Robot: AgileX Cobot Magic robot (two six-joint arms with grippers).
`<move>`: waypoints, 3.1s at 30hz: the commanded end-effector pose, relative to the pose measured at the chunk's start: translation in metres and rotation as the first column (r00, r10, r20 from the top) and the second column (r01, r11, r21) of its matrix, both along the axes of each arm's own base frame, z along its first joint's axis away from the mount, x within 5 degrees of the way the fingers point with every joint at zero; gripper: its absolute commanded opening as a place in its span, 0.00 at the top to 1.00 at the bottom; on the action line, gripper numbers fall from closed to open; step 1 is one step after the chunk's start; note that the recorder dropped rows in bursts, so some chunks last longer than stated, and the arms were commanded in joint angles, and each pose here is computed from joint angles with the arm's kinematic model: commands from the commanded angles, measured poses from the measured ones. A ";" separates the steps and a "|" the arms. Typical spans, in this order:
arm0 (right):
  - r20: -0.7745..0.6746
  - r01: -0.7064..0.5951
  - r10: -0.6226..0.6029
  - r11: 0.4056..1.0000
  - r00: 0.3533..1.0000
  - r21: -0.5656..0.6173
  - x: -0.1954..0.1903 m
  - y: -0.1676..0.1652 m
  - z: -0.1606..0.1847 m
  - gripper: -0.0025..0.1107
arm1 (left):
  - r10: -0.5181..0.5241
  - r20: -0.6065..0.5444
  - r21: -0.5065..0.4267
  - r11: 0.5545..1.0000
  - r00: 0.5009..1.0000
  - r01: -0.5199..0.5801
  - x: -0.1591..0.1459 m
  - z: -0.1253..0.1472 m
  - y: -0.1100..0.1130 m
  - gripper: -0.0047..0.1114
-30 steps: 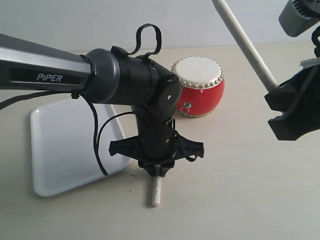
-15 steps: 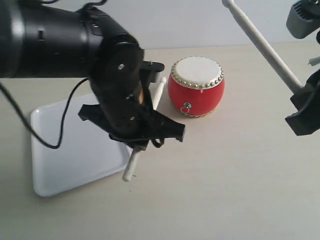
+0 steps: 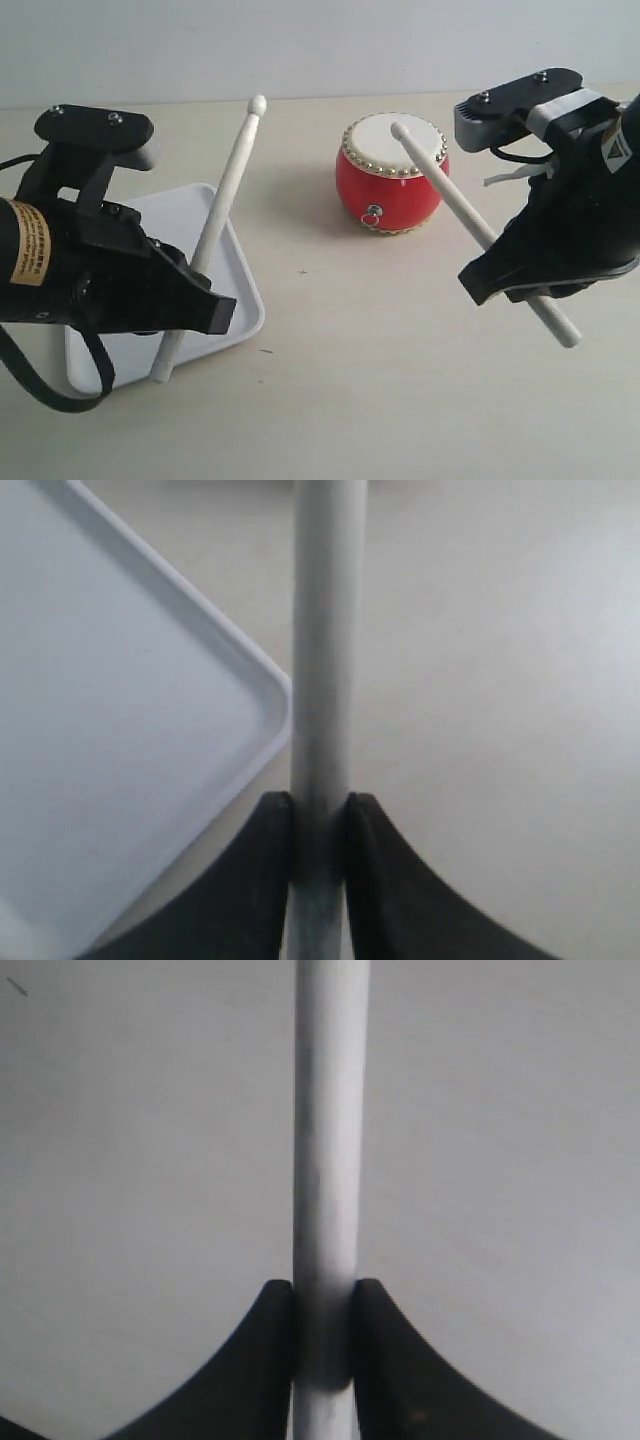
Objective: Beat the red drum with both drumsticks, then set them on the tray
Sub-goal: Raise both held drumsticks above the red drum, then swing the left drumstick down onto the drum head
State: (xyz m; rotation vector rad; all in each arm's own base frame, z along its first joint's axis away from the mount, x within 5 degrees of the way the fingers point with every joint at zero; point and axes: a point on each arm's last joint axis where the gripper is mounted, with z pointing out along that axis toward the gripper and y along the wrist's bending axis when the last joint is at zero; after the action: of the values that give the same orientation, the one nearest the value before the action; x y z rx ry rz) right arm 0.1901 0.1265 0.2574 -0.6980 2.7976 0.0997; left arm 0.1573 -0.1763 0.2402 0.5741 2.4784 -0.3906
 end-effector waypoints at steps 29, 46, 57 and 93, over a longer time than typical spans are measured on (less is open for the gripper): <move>-0.205 0.069 -0.070 0.998 0.976 -0.011 0.110 -0.014 -0.005 0.98 | -0.146 -0.150 0.104 0.981 0.978 0.162 0.104 0.014 -0.013 0.96; -0.148 0.090 -0.094 0.995 0.984 -0.035 0.130 -0.012 0.011 0.98 | -0.186 -0.138 0.120 0.972 0.973 0.203 0.104 0.014 -0.013 0.96; -0.077 0.084 -0.083 0.996 0.994 0.010 0.134 -0.009 0.035 0.98 | -0.241 -0.139 0.146 0.954 0.961 0.261 0.103 0.017 -0.013 0.96; -0.102 0.131 -0.131 0.991 0.986 0.002 0.096 -0.041 0.036 0.98 | -0.374 -0.454 0.224 0.831 0.809 0.509 0.179 -0.046 -0.105 0.96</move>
State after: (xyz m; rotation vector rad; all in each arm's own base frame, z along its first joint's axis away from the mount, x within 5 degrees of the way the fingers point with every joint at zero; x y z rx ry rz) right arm 0.2876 0.0876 0.2949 -0.5041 2.9145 0.1213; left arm 0.3340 -0.2778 0.2180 1.3503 2.7349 -0.2708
